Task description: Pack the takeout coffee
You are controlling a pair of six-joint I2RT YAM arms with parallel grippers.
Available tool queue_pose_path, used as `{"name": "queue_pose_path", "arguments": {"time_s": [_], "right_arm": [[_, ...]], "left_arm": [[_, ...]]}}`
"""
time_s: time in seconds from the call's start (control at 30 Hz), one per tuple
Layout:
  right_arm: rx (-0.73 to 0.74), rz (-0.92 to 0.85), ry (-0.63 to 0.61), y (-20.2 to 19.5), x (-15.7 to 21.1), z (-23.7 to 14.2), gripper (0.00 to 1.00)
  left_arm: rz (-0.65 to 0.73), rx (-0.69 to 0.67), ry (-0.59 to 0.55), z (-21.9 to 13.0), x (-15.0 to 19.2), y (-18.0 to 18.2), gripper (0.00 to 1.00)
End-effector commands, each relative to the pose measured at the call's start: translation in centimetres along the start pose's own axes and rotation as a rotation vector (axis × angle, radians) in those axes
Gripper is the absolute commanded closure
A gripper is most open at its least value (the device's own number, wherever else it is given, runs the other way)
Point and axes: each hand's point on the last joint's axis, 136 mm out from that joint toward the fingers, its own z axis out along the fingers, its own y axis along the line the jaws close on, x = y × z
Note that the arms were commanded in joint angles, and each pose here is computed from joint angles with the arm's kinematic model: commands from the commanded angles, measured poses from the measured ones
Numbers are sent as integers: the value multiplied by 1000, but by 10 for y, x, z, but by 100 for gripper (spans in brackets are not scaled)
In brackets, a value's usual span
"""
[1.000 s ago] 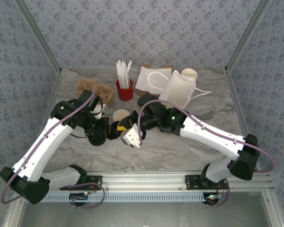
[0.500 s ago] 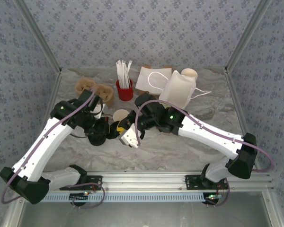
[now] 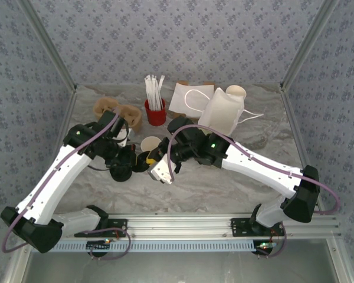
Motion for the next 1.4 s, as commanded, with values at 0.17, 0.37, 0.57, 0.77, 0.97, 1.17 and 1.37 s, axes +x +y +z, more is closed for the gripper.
{"name": "queue_pose_path", "arguments": {"time_s": [0.17,0.37,0.57,0.77,0.97,1.17,1.37], "right_arm": [[-10,28,26,-3,5,3,88],[46,132,28,-13,11,-5,90],[116,291,-67,-31,5,-36,91],[196,495,-189,-55,1,-78,92],[240,771,-266,-80,6,-113,94],[272,982,-370,-94,12,-144,94],[292,1176,-445,-106,22,-165,93]], "left_arm": [[67,123,-94,-25,-13,-28,69],[101,164,-268,-62,-35,-34,43],[184,153,-603,-119,-63,-31,43],[380,243,-875,-155,-79,-55,46],[550,342,-913,-150,-79,-80,43],[771,355,-913,-133,-66,-87,52],[879,414,-951,-125,-62,-94,51]]}}
